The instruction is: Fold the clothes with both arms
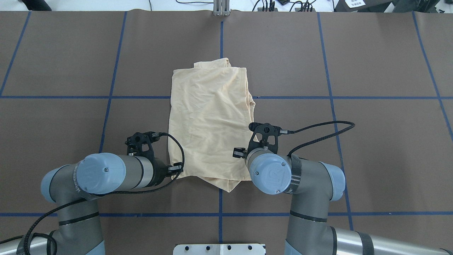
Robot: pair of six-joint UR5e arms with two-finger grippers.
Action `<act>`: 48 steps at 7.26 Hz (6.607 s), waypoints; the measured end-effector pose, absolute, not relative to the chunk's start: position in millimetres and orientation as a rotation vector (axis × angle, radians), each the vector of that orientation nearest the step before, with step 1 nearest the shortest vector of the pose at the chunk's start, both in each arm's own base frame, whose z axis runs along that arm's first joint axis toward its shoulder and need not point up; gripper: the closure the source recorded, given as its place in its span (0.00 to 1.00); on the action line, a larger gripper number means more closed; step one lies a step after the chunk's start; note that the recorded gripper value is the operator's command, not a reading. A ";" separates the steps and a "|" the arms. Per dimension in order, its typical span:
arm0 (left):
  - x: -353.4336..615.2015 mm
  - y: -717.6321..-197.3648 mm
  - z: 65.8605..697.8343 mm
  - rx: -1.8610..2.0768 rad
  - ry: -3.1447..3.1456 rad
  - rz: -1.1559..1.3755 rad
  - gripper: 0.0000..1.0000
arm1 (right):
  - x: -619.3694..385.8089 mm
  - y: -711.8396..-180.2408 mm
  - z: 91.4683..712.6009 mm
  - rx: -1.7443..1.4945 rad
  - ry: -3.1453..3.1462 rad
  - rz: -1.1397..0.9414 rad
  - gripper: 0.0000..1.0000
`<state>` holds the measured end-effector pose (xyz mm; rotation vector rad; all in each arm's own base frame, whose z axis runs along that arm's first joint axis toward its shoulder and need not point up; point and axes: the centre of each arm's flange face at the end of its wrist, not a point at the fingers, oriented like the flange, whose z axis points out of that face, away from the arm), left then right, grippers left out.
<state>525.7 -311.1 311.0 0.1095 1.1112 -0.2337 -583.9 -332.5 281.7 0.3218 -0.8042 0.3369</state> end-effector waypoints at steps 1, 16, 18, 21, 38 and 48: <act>525.6 -311.1 311.4 0.109 1.111 -0.234 1.00 | -584.4 -330.9 281.4 0.326 -0.804 0.336 0.70; 516.7 -308.8 297.2 0.116 1.140 -0.231 1.00 | -580.6 -321.2 273.5 0.350 -0.820 0.320 1.00; 512.3 -307.3 290.5 0.119 1.155 -0.230 1.00 | -574.3 -315.0 269.1 0.349 -0.835 0.314 0.70; 512.6 -306.3 290.9 0.118 1.153 -0.227 1.00 | -577.9 -314.5 276.0 0.364 -0.816 0.302 0.00; 513.6 -305.7 293.0 0.116 1.149 -0.219 1.00 | -589.6 -330.4 286.0 0.394 -0.768 0.281 1.00; 429.5 -213.9 239.0 -0.012 1.253 -0.203 1.00 | -485.1 -226.9 228.7 0.359 -0.939 0.186 1.00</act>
